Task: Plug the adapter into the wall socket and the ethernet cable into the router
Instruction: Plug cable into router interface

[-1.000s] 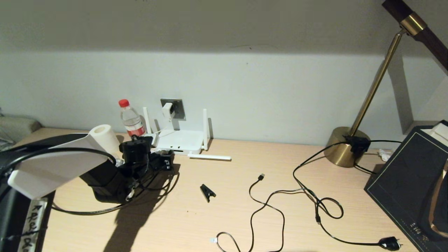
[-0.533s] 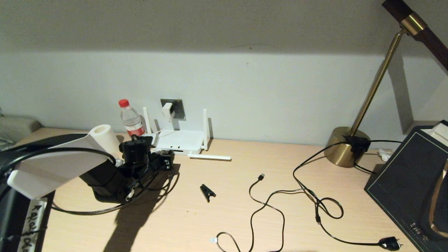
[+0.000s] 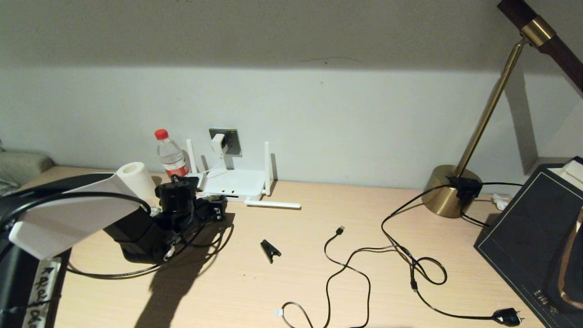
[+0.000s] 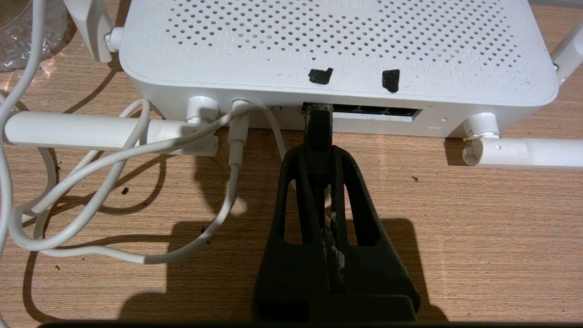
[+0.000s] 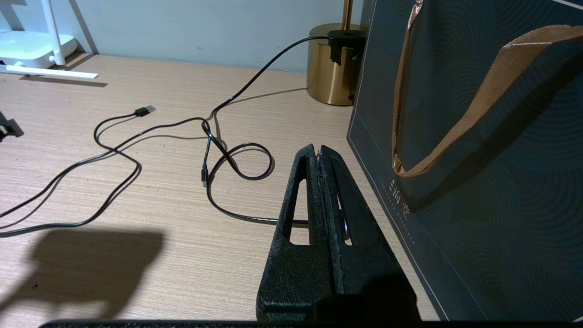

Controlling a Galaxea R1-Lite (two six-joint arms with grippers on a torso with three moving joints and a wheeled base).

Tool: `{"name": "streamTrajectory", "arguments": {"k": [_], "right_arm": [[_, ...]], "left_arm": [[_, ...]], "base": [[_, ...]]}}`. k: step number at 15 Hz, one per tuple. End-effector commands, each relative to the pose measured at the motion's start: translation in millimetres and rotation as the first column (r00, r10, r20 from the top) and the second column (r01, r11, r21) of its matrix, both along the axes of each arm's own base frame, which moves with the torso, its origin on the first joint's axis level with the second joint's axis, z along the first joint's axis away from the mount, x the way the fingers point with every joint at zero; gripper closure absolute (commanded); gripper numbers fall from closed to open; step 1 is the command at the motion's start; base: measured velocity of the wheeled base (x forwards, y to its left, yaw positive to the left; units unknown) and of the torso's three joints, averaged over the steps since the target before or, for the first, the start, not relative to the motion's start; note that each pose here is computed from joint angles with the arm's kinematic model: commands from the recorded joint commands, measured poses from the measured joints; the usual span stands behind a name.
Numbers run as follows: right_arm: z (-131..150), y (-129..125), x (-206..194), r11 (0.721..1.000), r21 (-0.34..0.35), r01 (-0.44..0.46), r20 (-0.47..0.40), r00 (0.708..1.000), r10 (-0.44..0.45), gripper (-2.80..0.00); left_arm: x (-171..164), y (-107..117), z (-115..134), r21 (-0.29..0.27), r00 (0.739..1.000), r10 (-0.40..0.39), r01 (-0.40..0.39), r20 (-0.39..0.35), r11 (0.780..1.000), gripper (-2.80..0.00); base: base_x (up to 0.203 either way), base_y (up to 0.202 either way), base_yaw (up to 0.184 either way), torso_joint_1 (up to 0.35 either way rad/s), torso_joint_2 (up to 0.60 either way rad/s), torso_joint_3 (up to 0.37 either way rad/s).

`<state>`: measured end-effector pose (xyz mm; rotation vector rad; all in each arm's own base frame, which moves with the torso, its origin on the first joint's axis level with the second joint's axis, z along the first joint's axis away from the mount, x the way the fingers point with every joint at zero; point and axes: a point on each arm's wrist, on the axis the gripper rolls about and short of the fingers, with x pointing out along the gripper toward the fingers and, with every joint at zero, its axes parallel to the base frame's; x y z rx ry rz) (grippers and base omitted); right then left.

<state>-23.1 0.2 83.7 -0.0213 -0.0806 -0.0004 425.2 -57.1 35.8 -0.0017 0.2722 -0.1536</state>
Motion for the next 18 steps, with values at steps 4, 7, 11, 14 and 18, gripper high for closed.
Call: {"name": "streamTrajectory", "arguments": {"k": [4, 7, 11, 14, 18], "right_arm": [[-8.0, 0.0, 2.4, 1.000, 0.000, -0.001, -0.030, 1.000, 0.001, 0.00], [-8.0, 0.0, 2.4, 1.000, 0.000, -0.001, -0.030, 1.000, 0.001, 0.00], [-8.0, 0.0, 2.4, 1.000, 0.000, -0.001, -0.030, 1.000, 0.001, 0.00], [-8.0, 0.0, 2.4, 1.000, 0.000, -0.001, -0.030, 1.000, 0.001, 0.00], [-8.0, 0.0, 2.4, 1.000, 0.000, -0.001, -0.030, 1.000, 0.001, 0.00]], "left_arm": [[-0.3, 0.1, 1.2, -0.003, 1.000, 0.001, -0.001, 0.008, 1.000, 0.00], [0.3, 0.1, 1.3, -0.003, 1.000, 0.002, -0.002, 0.010, 1.000, 0.00], [0.1, -0.6, -0.8, -0.002, 1.000, 0.001, -0.001, 0.005, 1.000, 0.00], [-1.1, -0.4, -1.7, -0.001, 1.000, 0.001, -0.001, -0.001, 1.000, 0.00], [-2.3, -0.2, -1.1, -0.001, 1.000, 0.001, -0.001, -0.002, 1.000, 0.00]], "base": [[0.000, 0.000, 0.000, 0.000, 0.00, 0.000], [0.000, 0.000, 0.000, 0.000, 0.00, 0.000], [0.000, 0.000, 0.000, 0.000, 0.00, 0.000], [0.000, 0.000, 0.000, 0.000, 0.00, 0.000], [0.000, 0.000, 0.000, 0.000, 0.00, 0.000]]}}
